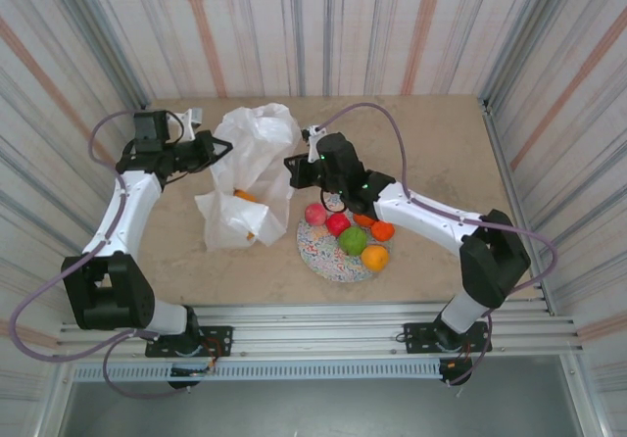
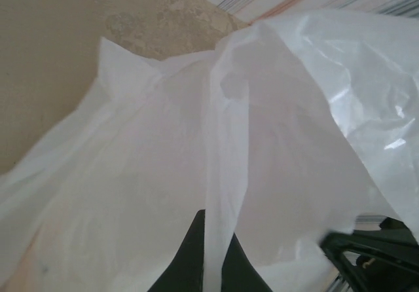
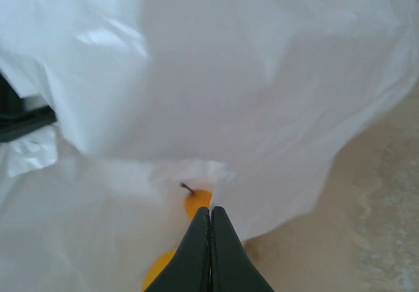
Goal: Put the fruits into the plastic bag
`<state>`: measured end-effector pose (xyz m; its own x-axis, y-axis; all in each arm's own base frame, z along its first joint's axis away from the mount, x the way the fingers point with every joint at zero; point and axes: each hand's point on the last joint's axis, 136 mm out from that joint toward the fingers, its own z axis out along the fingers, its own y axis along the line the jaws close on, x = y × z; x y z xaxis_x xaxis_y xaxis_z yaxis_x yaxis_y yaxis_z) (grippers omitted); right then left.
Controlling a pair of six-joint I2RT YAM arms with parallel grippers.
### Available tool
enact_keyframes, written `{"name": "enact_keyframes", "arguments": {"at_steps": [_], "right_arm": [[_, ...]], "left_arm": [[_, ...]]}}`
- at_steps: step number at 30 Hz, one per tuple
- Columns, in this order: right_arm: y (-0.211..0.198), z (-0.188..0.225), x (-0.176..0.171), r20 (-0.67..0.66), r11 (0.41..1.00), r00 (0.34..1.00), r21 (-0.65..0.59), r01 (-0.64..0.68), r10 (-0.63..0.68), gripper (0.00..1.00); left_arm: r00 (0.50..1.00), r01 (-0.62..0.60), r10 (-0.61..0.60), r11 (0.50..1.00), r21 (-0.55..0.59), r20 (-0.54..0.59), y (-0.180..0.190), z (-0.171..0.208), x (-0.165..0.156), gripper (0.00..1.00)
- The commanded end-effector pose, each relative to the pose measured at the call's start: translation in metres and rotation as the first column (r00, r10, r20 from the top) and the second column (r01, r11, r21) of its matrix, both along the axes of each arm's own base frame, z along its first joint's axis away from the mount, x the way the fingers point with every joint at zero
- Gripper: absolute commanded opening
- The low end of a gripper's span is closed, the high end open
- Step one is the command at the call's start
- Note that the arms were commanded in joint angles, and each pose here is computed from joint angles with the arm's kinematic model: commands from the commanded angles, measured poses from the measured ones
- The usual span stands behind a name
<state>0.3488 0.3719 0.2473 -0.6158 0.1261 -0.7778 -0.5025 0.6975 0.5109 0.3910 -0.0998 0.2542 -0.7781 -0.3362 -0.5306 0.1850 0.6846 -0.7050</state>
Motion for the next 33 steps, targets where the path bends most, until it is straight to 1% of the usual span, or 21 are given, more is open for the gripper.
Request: {"name": "enact_keyframes", "arguments": {"at_steps": [1, 7, 10, 12, 13, 14, 19, 22, 25, 28, 30, 33], "right_arm": [[0.0, -0.008, -0.001, -0.057, 1.0, 0.998, 0.002, 0.004, -0.004, 0.0], [-0.014, -0.066, 0.015, -0.157, 0.993, 0.986, -0.11, 0.035, -0.052, 0.0], [-0.015, -0.075, 0.014, -0.171, 0.992, 0.984, -0.126, 0.02, -0.042, 0.03], [-0.014, -0.072, 0.012, -0.168, 0.991, 0.986, -0.13, -0.001, -0.021, 0.08], [-0.014, -0.071, 0.009, -0.167, 0.99, 0.986, -0.138, -0.014, -0.009, 0.13], [-0.017, -0.07, 0.007, -0.162, 0.987, 0.987, -0.157, -0.024, -0.002, 0.21], [-0.04, -0.06, -0.01, -0.12, 0.971, 0.993, -0.235, -0.046, 0.018, 0.48], [-0.061, -0.057, -0.027, -0.116, 0.955, 0.993, -0.293, -0.053, 0.019, 0.65], [-0.09, -0.06, -0.046, -0.121, 0.926, 0.993, -0.377, -0.034, -0.012, 0.78], [-0.117, -0.068, -0.068, -0.124, 0.899, 0.991, -0.438, -0.02, -0.039, 0.87], [-0.127, -0.073, -0.079, -0.13, 0.884, 0.991, -0.466, -0.023, -0.042, 0.91], [-0.125, -0.083, -0.086, -0.141, 0.872, 0.99, -0.485, -0.071, 0.002, 0.93]], "left_arm": [[0.999, -0.009, 0.009, 1.0, 0.009, 0.047, 0.005, 0.02, -0.002, 0.0], [0.997, 0.008, -0.008, 1.0, 0.0, 0.073, 0.003, 0.028, -0.005, 0.0], [0.996, 0.008, -0.007, 1.0, -0.003, 0.088, 0.004, 0.032, -0.005, 0.0], [0.995, 0.006, -0.005, 1.0, -0.013, 0.099, 0.007, 0.036, -0.005, 0.0], [0.995, 0.002, 0.0, 1.0, -0.016, 0.102, 0.008, 0.037, -0.005, 0.0], [0.995, 0.001, 0.001, 1.0, -0.02, 0.104, 0.009, 0.037, -0.005, 0.0], [0.996, 0.012, -0.008, 0.999, -0.037, 0.088, 0.007, 0.034, -0.004, 0.0], [0.997, 0.016, -0.012, 0.999, -0.042, 0.078, 0.006, 0.031, -0.003, 0.0], [0.997, 0.03, -0.027, 0.999, -0.044, 0.07, 0.001, 0.028, -0.003, 0.0], [0.998, 0.042, -0.039, 0.998, -0.047, 0.057, -0.003, 0.024, -0.002, 0.0], [0.998, 0.043, -0.04, 0.998, -0.046, 0.052, -0.004, 0.022, -0.001, 0.0], [0.998, 0.038, -0.036, 0.998, -0.039, 0.046, -0.003, 0.019, 0.0, 0.0]]}}
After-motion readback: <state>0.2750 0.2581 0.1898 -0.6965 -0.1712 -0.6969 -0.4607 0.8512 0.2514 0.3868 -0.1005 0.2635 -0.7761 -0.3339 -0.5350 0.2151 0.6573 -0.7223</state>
